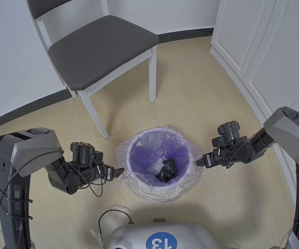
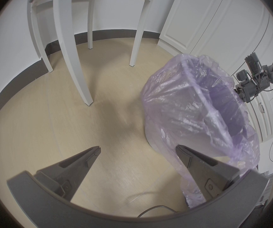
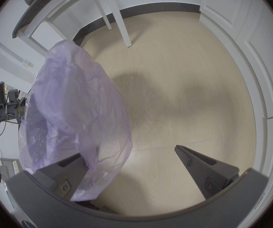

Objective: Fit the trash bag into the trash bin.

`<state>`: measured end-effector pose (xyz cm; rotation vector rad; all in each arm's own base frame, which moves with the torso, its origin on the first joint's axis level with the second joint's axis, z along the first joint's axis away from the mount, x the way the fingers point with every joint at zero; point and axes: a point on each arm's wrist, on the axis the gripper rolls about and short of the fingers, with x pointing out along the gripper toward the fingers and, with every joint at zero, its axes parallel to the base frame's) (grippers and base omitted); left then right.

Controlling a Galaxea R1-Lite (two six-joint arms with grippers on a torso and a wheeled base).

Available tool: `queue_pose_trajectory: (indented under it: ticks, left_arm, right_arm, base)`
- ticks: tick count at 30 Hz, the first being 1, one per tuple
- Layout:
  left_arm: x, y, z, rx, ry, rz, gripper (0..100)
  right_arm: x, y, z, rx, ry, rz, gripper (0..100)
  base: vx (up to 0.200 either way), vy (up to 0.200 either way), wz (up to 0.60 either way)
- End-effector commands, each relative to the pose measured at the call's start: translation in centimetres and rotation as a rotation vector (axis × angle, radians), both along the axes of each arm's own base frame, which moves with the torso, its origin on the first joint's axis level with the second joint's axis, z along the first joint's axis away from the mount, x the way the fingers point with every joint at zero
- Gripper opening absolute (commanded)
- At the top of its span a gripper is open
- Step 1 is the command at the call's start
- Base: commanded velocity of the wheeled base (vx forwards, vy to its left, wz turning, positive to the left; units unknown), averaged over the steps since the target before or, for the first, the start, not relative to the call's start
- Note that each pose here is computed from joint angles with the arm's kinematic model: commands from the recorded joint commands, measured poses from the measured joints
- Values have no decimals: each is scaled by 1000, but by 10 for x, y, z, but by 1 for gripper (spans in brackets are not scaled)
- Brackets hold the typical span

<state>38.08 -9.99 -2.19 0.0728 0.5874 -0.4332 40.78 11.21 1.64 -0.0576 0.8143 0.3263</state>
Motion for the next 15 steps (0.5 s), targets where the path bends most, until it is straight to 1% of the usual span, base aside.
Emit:
queue_pose_trajectory:
  ticks: [1, 3, 5, 6, 10, 15]
  left_arm:
    - [-5, 3, 6, 2, -7, 9, 100]
    - [-5, 2, 6, 2, -8, 8, 100]
    - [-5, 2, 6, 3, -9, 9, 100]
    - [-5, 2, 6, 5, -9, 13, 100]
    - [-9, 2, 7, 8, -12, 10, 100]
    - [-9, 1, 7, 6, -19, 7, 100]
  right_arm:
    - [-10, -9, 18, -19, -36, 2, 100]
    - [-14, -10, 18, -55, -39, 24, 100]
    - [-16, -11, 20, -69, -48, 29, 100]
    - [-18, -11, 28, -68, -75, 27, 100]
    - [-28, -14, 49, -53, -110, 24, 100]
    - [-28, -19, 56, -45, -135, 10, 100]
  base:
    - [0, 0, 0]
    - [0, 0, 0]
    - [0, 0, 0]
    - [0, 0, 0]
    - [0, 0, 0]
    - [0, 0, 0]
